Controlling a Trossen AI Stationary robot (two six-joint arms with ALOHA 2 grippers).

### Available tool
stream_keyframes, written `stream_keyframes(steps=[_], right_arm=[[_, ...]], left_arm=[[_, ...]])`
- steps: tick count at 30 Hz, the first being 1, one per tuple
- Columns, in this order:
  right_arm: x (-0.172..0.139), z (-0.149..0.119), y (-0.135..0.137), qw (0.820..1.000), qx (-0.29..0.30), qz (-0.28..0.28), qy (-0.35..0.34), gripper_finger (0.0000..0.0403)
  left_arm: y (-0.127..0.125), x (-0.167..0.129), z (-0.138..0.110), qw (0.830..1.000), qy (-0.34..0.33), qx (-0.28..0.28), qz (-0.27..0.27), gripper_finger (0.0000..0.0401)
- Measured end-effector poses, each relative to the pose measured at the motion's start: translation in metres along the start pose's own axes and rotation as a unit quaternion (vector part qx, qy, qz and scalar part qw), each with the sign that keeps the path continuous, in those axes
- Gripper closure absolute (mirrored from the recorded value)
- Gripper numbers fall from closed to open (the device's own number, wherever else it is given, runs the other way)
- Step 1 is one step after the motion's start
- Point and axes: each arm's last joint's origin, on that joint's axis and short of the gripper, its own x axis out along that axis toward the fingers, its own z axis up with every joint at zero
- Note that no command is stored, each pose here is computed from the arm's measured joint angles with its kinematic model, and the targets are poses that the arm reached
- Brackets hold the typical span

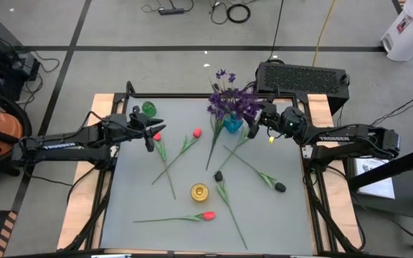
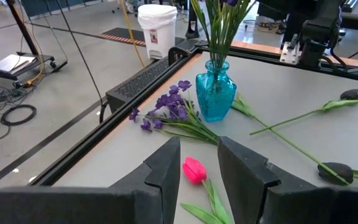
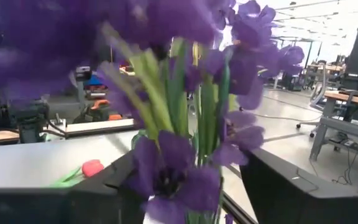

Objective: Sort flowers into vase by color
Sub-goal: Put the right purple flowers into the blue vase, then put the purple flowers into the blue vase

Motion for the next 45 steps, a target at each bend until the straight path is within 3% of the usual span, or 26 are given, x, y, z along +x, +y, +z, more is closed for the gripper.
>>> stream_keyframes(steps=[13, 29, 36, 41, 45], right_arm=[[-0.001, 0.002, 0.0, 1.0, -0.027, 0.0, -0.003, 0.0123], [-0.036, 0.018, -0.004, 0.998, -0.042, 0.004, 0.055, 0.0117], [-0.056, 0.022, -0.006, 0.995, -0.045, 0.006, 0.084, 0.0117], [-0.063, 0.019, -0.006, 0.993, -0.045, 0.009, 0.112, 0.0117], [-0.065, 0.013, -0.006, 0.989, -0.035, 0.011, 0.144, 0.0117]], left_arm=[[-0.001, 0.0, 0.0, 1.0, 0.001, -0.022, -0.015, 0.0285], [-0.002, 0.002, 0.002, 0.997, -0.007, -0.078, -0.021, 0.0285], [-0.009, 0.022, 0.007, 0.993, -0.026, -0.082, -0.081, 0.0285], [-0.013, 0.044, 0.003, 0.992, -0.023, -0.086, -0.084, 0.0285], [-0.016, 0.061, -0.002, 0.989, -0.017, -0.124, -0.083, 0.0285]])
